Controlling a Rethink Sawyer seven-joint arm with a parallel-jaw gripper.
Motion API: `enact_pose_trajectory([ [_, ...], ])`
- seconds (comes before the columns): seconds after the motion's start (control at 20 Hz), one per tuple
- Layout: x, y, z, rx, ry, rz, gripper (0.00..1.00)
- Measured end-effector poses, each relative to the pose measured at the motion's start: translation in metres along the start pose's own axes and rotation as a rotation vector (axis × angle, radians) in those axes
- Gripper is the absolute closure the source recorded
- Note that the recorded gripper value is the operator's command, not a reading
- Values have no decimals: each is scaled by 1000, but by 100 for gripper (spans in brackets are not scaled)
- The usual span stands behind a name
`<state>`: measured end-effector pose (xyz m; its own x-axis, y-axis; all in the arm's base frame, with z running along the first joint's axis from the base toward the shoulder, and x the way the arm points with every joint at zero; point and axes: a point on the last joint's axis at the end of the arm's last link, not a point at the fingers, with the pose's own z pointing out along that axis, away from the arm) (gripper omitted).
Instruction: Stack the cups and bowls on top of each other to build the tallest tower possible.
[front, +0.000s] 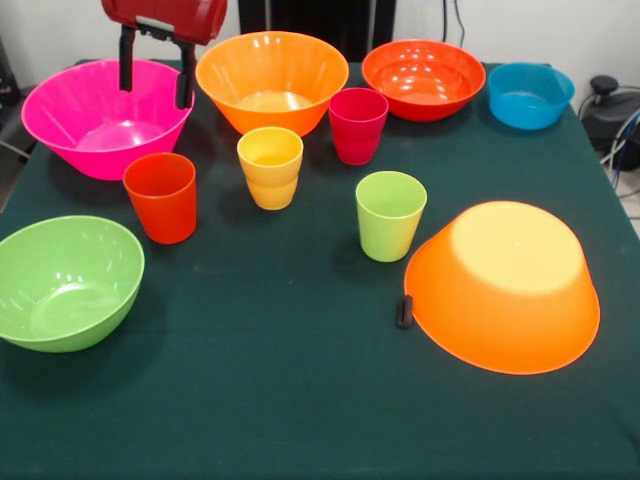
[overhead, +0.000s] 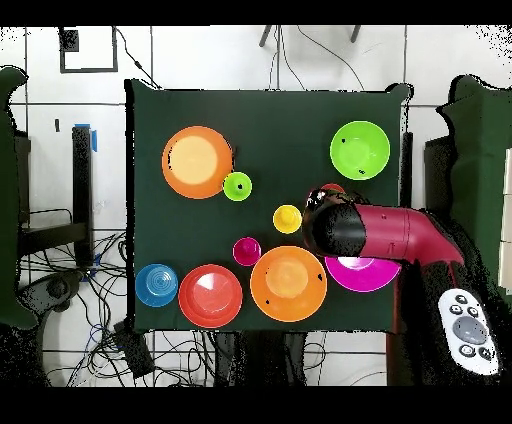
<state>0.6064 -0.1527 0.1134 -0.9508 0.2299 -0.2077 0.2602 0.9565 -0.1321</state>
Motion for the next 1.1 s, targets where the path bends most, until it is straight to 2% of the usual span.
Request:
enact_pose_trajectory([
  [0.55, 30, -3, 4, 19, 56, 2, 0],
  [1.1, 37, -2, 9, 15, 74, 4, 0],
])
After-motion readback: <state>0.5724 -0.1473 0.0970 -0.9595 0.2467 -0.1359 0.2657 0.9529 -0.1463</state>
